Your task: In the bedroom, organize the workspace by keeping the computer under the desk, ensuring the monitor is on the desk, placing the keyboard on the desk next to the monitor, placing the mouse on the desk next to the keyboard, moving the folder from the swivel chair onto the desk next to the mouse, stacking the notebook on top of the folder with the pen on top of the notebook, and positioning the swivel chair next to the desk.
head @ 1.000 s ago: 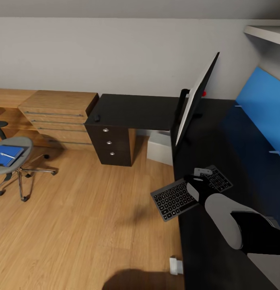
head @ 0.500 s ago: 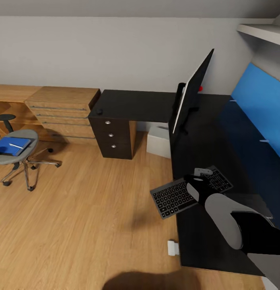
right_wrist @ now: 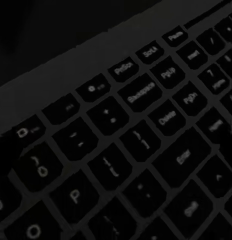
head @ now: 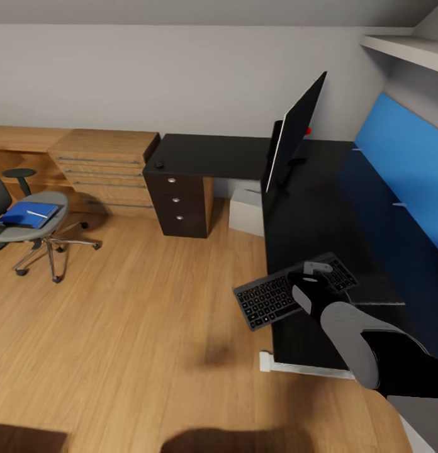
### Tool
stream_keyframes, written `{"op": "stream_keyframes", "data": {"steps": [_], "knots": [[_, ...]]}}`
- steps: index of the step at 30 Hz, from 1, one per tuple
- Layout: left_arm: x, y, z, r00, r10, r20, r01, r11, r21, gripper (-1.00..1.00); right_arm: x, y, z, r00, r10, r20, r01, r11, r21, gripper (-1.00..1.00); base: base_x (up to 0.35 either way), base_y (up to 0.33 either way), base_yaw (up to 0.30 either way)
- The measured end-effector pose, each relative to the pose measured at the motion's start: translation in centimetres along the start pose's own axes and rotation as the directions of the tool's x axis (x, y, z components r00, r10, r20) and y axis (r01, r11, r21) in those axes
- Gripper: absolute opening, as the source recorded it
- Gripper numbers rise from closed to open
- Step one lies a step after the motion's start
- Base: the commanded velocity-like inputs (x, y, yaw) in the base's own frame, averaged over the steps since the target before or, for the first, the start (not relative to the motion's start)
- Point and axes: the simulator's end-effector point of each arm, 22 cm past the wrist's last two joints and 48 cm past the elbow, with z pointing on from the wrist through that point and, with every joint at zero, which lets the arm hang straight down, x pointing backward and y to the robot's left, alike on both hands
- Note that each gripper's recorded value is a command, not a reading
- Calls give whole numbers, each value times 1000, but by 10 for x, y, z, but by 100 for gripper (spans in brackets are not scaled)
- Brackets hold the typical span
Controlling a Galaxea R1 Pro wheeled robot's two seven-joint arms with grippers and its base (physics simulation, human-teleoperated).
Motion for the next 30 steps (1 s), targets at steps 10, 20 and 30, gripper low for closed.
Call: {"op": "stream_keyframes", "data": {"steps": [10,20,30], "knots": [[0,0,0,1000,0,1,0,1000,0,100,-1,0,0,1000,1,2,-1,1000,0,100,-332,0,0],[0,0,0,1000,0,1,0,1000,1,100,-1,0,-1,1000,2,4,-2,1000,0,100,-89,0,0],[0,0,-1,1000,-1,1,1,1000,3,100,1,-2,-1,1000,0,16,0,1000,6,100,56,0,0]]}}
